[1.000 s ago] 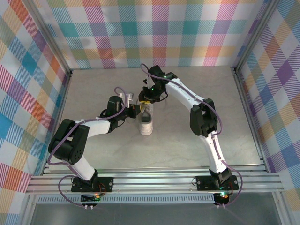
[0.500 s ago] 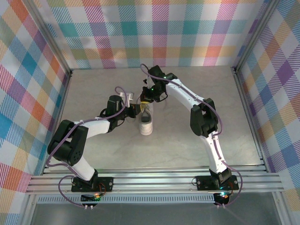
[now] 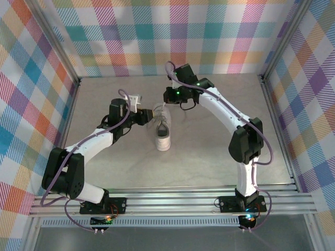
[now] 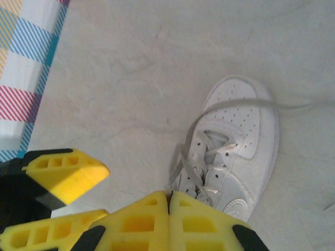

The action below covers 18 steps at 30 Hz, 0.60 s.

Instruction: Tie the shoes

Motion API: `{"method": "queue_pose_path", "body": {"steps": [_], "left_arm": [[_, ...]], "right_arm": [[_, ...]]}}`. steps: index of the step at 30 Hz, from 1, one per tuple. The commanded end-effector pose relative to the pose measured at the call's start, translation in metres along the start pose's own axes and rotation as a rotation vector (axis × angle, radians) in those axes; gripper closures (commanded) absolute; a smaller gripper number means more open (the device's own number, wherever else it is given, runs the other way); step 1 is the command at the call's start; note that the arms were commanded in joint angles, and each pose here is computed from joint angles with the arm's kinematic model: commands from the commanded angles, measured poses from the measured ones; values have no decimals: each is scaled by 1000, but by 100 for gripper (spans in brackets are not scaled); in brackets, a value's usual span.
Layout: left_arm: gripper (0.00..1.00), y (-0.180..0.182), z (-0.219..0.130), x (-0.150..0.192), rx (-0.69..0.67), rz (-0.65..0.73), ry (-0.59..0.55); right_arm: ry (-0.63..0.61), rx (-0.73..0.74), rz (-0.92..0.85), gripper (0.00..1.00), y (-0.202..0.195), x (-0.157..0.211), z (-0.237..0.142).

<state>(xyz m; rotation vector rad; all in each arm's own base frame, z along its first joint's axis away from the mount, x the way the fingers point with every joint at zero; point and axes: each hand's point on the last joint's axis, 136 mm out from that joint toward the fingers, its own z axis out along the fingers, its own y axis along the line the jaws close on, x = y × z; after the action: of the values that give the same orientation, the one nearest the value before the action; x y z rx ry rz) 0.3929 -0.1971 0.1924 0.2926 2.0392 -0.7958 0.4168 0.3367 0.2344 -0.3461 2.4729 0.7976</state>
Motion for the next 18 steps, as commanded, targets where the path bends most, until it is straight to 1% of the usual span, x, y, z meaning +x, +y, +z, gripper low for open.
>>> {"method": "queue_pose_path", "body": {"steps": [1,6,12,18], "left_arm": [[51,-11,0,-10,40,56,31],[48,-30,18,-13,105,118,58],[46,-51,43,-9,156,191,81],[46,-47,65,-5,146,207,100]], "right_arm": [[-42,40,-62,100,-2,-4,-16],[-52,41,-104,100,2,-5,-31],[-32,13,-108,100,8,-3,-33],[-24,-22,-107,100,14,-3,-36]]}}
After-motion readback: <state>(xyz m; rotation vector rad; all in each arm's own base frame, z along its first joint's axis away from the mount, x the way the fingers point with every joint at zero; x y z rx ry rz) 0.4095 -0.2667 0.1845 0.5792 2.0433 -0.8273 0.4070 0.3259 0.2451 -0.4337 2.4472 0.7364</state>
